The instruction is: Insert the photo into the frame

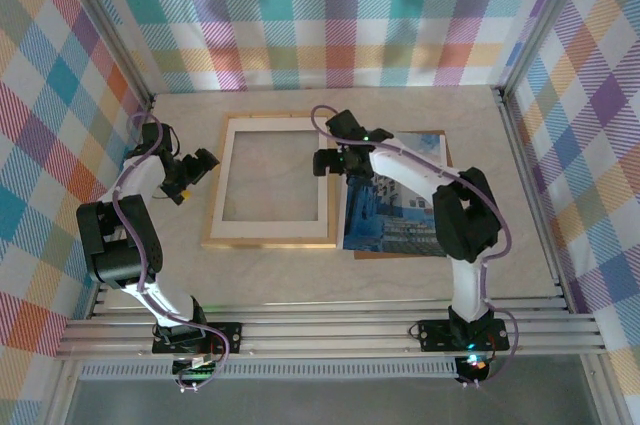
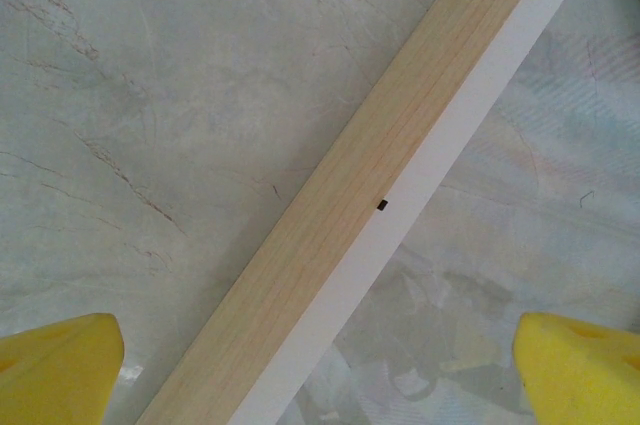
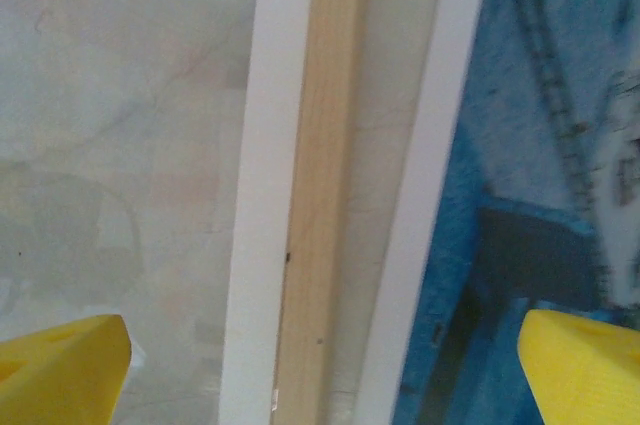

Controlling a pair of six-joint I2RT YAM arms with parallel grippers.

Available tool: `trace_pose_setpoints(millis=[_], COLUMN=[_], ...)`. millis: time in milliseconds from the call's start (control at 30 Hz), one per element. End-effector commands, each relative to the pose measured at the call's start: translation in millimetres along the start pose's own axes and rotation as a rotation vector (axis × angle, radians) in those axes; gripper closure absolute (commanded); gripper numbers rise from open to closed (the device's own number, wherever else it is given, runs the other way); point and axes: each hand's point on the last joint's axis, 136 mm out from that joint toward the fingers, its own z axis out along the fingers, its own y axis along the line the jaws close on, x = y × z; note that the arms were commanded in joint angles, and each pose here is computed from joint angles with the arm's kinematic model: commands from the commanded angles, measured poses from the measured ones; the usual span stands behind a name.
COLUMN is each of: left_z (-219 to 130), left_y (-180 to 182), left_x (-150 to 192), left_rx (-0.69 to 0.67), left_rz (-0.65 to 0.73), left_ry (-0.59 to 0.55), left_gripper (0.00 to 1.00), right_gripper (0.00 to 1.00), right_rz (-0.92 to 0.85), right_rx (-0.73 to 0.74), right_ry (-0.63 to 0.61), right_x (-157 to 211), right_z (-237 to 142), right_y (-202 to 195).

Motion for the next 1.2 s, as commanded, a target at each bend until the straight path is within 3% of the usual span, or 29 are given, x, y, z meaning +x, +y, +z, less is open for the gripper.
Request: trace_pose_setpoints(millis=[0,200,400,700,867,1167], left_z=[-11.2,-19.6,-28.0,-56.4,-49.3,13.0], left_y=[-4.7,-19.0,-46.2,-132.8,-192.5,-272.5], left_x=[6.5,11.6,26.4,76.3,133.6,277.0], left_rx=[-0.002,0.009,0.043,0.145,0.237,0.308], left_rz=[0.040,0.110,0.187,0.370,0.457,0.629], left_ry=[-0.005,-0.030,-0.035,0.000,0.037,0.224], left_gripper=[0.00,0.00,0.00,0.00,0.00,0.00], right_gripper=[0.01,0.01,0.01,0.01,0.00,0.22], right_rz=[-0.004,0.088,0.198,0.463,0.557,0.637], right_rx=[0.094,0.169,0.197,0.162,0.091,0.052], right_ry=[-0.065,-0.083,-0.068,0.052,0.062,0.042], right_x=[-20.3,-21.1,1.8,78.7,103.1,117.9], right_z=[-27.9,-53.1,-71.5,-66.4,-65.6,-58.4], right_y=[-35.5,-101.2,-160.7,-221.5,-235.5,-254.9])
